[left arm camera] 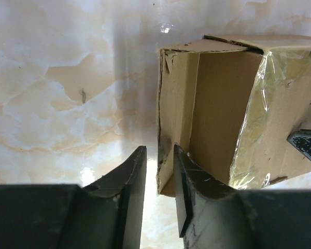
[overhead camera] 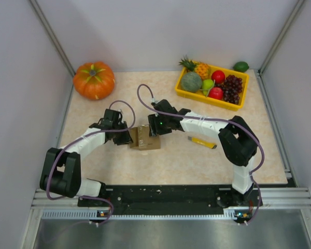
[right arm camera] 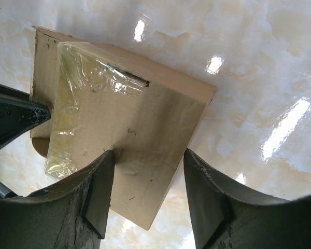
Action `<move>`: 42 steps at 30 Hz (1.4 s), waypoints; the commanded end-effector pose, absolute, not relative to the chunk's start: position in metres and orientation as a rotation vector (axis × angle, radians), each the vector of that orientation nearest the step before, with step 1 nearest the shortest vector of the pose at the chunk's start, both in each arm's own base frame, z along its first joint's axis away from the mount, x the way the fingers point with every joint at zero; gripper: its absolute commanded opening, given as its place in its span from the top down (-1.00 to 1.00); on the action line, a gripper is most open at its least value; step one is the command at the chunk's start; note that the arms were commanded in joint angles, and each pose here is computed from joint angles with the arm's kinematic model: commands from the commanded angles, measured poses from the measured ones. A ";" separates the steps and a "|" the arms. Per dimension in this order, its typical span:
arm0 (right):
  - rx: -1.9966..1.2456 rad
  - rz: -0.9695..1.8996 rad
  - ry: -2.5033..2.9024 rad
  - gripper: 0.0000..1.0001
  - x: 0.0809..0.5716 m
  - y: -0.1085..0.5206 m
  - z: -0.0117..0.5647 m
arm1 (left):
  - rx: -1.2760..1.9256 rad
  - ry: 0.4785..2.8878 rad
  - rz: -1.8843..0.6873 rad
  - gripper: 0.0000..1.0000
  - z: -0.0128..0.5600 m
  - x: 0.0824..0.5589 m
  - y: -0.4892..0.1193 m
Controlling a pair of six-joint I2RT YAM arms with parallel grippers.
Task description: Unpack the express box
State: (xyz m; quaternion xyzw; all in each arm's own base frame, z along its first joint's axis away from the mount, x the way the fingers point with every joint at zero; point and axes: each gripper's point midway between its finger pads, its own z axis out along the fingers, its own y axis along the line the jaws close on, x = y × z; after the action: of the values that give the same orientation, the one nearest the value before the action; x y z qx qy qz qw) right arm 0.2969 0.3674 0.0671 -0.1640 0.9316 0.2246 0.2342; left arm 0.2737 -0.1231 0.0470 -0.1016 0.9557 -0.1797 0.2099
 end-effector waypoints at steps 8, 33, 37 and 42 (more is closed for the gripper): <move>-0.464 0.459 2.610 -0.08 0.300 0.348 0.047 | -0.286 2.666 -0.657 0.68 0.045 0.282 -0.144; -0.416 0.587 2.288 -0.43 0.304 0.336 0.180 | -0.082 2.553 -0.688 1.00 0.154 0.296 -0.147; -0.489 0.698 2.267 -0.43 0.295 0.355 0.184 | -0.069 2.548 -0.702 1.00 0.158 0.296 -0.148; -0.537 0.752 2.302 -0.44 0.290 0.376 0.169 | -0.061 2.533 -0.737 1.00 0.167 0.295 -0.152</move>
State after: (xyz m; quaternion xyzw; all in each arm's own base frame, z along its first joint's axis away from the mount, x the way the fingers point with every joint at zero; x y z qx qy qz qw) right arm 0.2945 0.3496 0.1669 -0.1797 0.8918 0.2508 0.3308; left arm 0.2888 -0.1479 0.1379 -0.0404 0.9431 -0.2501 0.2156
